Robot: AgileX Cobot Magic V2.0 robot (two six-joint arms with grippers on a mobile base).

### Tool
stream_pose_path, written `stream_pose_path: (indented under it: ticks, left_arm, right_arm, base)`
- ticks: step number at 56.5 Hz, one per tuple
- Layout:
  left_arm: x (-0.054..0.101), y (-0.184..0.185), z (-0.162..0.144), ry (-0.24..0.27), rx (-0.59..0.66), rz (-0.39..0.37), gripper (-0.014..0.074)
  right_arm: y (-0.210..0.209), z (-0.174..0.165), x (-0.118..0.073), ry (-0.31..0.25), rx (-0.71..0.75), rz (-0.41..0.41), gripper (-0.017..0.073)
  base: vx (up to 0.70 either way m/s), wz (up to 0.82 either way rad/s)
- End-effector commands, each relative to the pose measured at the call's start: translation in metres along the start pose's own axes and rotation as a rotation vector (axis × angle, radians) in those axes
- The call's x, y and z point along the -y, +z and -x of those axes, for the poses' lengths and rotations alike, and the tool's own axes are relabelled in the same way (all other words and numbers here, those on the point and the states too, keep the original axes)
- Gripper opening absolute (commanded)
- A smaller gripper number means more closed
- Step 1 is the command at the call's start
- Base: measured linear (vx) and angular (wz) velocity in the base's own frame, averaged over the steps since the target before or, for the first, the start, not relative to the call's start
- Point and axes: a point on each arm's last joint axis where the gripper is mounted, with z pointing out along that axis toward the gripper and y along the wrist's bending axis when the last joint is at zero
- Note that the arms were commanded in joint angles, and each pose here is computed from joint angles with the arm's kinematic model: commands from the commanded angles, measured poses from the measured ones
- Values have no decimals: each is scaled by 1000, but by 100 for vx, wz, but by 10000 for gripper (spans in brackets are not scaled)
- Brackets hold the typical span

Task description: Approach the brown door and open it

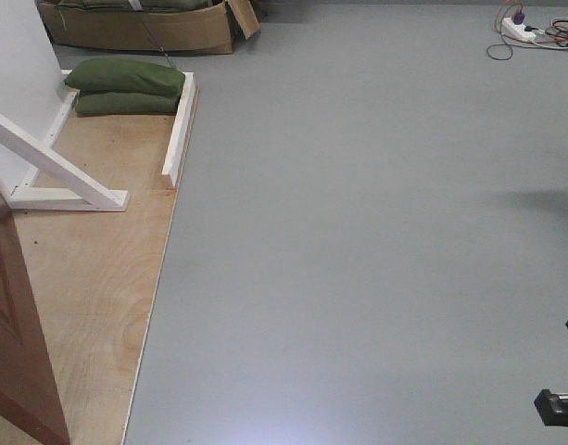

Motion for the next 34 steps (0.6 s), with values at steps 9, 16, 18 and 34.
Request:
stream_pose_path:
  ticks: [9,16,18,34]
  left_arm:
    - [58,3,-21,-4,-38,-167,-6]
    - [73,8,-35,-5,-80,-210,-6]
    - [76,9,-38,-6,-88,-218,-6]
    - [102,14,-63,-9,-165,-294,-6]
  right_arm:
    - [0,6,0,-7,87,-6,0]
    - [0,6,0,-7,87,-6,0]
    - [0,6,0,-7,87,-6,0]
    - [0,6,0,-7,87,-6,0]
  base:
    - [0,0]
    - [0,0]
    - [0,0]
    - [0,0]
